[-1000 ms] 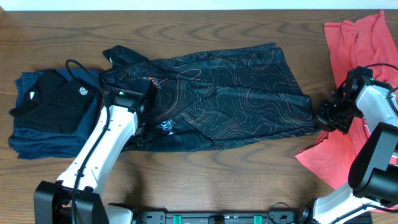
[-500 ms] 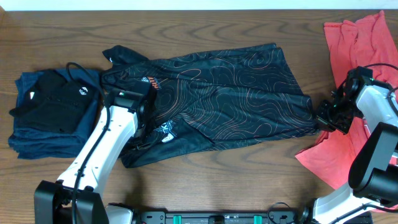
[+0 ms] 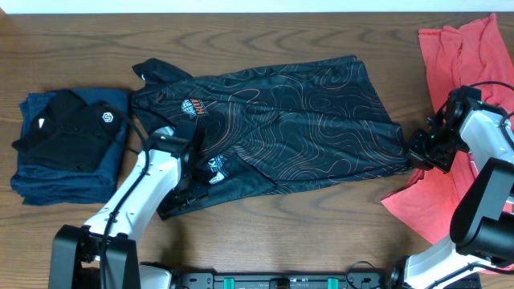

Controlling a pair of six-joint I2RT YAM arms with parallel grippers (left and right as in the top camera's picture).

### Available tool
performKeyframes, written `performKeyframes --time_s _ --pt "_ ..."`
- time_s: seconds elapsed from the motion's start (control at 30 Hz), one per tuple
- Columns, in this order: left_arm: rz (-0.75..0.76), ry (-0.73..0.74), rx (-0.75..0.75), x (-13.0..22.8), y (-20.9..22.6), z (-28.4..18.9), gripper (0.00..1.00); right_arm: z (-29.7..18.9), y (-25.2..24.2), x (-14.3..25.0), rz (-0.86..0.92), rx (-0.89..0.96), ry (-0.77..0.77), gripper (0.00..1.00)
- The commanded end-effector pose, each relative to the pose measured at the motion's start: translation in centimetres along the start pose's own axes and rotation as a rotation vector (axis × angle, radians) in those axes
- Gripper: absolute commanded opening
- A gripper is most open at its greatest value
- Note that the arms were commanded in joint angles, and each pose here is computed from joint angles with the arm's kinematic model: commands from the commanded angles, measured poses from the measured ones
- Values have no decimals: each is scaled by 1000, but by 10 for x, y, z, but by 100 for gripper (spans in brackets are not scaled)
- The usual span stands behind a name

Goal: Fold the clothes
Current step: 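Tug the shirt's lower-left corner down with the left gripper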

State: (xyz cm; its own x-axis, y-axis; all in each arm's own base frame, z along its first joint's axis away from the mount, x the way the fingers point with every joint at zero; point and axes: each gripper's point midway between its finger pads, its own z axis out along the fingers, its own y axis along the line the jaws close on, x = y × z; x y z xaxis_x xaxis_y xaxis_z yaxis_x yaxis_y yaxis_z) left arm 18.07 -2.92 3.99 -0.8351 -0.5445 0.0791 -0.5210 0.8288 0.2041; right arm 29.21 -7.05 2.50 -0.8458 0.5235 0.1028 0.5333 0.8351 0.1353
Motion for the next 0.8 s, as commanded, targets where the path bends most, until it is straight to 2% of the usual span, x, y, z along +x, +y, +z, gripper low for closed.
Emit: performKeyframes --time_s 0.0,0.37,0.77 --pt "-91 4 14 1 -1 2 67 -10 -2 -7 -8 2 -36 1" --pt "-275 -29 62 -3 -6 30 67 -10 -2 -7 -15 2 -36 1" --pt "-355 -27 44 -14 9 32 67 -10 -2 -7 -15 2 -36 1"
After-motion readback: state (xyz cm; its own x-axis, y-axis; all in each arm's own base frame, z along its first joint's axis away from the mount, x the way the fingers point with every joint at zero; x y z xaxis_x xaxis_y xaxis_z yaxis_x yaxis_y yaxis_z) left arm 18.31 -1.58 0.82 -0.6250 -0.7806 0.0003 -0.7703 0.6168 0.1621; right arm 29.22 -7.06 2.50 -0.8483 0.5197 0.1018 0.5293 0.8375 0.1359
